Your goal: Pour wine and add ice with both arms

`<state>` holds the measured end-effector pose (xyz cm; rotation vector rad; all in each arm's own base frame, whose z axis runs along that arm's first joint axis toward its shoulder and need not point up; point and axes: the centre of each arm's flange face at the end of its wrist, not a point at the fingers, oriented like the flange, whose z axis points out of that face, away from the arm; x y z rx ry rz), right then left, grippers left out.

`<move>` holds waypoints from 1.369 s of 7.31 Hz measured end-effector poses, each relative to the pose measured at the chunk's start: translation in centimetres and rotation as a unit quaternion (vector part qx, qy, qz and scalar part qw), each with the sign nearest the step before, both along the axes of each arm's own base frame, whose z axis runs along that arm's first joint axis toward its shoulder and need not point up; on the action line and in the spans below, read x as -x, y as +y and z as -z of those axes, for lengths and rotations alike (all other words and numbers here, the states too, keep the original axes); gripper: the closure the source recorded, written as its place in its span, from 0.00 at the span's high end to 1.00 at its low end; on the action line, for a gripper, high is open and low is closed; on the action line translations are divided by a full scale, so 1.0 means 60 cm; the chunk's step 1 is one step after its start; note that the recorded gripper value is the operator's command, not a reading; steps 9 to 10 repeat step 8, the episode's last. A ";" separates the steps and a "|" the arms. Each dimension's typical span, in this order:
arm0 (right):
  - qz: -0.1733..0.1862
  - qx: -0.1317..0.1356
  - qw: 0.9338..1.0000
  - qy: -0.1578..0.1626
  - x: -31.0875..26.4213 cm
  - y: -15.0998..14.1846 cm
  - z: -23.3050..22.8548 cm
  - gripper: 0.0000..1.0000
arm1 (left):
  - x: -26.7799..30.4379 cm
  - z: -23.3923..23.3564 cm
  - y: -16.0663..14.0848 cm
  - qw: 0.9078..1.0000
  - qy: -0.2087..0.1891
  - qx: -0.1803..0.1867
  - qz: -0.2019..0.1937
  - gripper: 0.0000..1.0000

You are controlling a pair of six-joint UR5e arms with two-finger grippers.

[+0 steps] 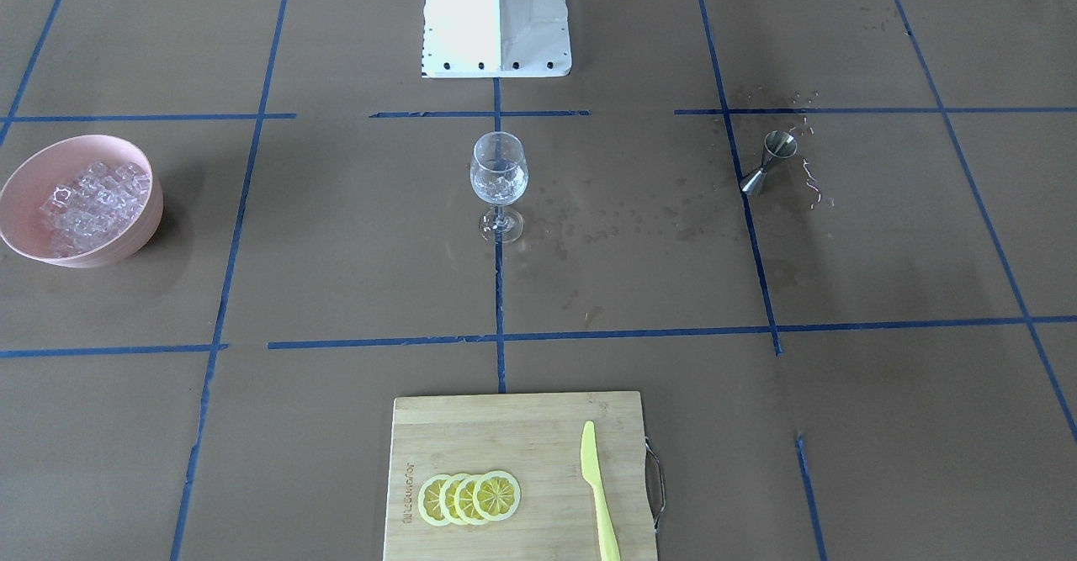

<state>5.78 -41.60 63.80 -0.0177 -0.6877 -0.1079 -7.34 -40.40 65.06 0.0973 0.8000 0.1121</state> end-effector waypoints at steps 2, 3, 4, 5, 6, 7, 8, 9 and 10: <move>-0.007 0.001 1.000 0.000 0.000 0.000 0.001 1.00 | 0.000 0.003 -0.001 1.000 0.000 -0.003 0.000 1.00; -0.008 0.001 1.000 0.000 0.000 0.000 0.001 1.00 | 0.000 0.004 -0.002 1.000 0.000 -0.004 0.000 1.00; -0.008 0.002 1.000 0.000 0.000 0.000 0.001 1.00 | 0.000 0.006 -0.002 1.000 0.000 -0.005 0.000 1.00; -0.008 0.002 1.000 0.000 0.000 -0.001 0.000 1.00 | 0.000 0.007 -0.003 1.000 0.000 -0.006 0.000 1.00; -0.009 0.002 1.000 0.000 0.000 -0.001 0.000 1.00 | 0.000 0.007 -0.004 1.000 0.000 -0.006 0.000 1.00; -0.009 0.003 1.000 0.000 0.000 -0.002 -0.001 1.00 | 0.000 0.008 -0.004 1.000 0.000 -0.007 0.000 1.00; -0.009 0.003 1.000 0.000 0.000 -0.002 -0.001 1.00 | 0.000 0.009 -0.006 1.000 0.000 -0.007 0.000 1.00; -0.009 0.003 1.000 0.000 0.000 -0.002 -0.001 1.00 | 0.000 0.009 -0.006 1.000 0.000 -0.007 0.000 1.00; -0.009 0.003 1.000 0.000 0.000 -0.002 -0.001 1.00 | 0.000 0.009 -0.006 1.000 0.000 -0.007 0.000 1.00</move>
